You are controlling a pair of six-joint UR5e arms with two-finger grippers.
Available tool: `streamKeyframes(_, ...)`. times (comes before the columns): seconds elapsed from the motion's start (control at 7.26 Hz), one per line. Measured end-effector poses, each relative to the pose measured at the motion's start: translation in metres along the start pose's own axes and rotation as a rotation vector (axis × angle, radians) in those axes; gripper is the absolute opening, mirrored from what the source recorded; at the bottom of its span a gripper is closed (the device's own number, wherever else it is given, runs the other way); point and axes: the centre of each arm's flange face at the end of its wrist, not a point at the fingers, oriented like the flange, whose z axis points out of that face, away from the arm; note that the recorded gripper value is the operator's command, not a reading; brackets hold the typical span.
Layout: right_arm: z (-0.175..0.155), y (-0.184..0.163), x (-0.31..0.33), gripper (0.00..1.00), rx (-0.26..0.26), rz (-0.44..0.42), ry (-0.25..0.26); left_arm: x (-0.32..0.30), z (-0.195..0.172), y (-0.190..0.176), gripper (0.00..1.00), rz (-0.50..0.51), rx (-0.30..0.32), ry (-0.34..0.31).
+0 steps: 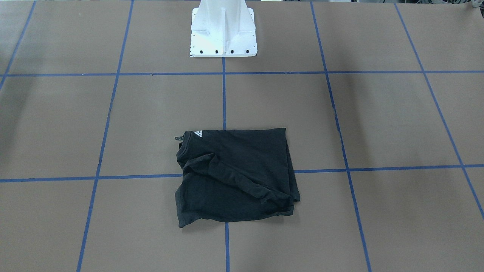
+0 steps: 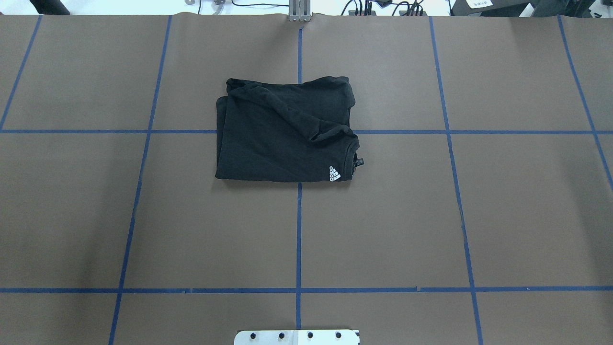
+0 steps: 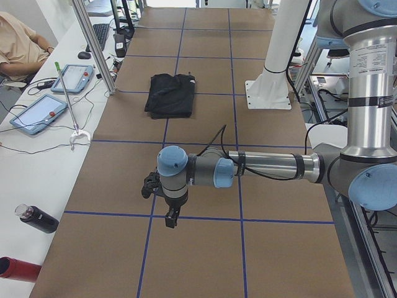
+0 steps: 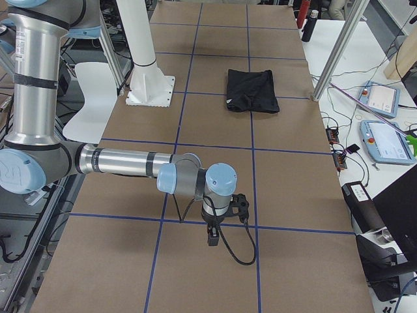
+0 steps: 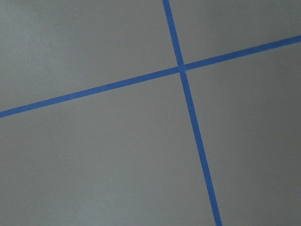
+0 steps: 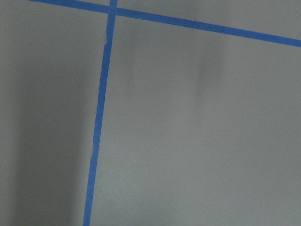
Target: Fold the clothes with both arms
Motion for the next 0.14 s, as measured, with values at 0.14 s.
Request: streamKeyframes(0.14,0.0,0.0,0.0,1.0,0.0,0.0,0.0,0.0002,-0.0001,-0.0002,1.0,0.001,0.001,0.0)
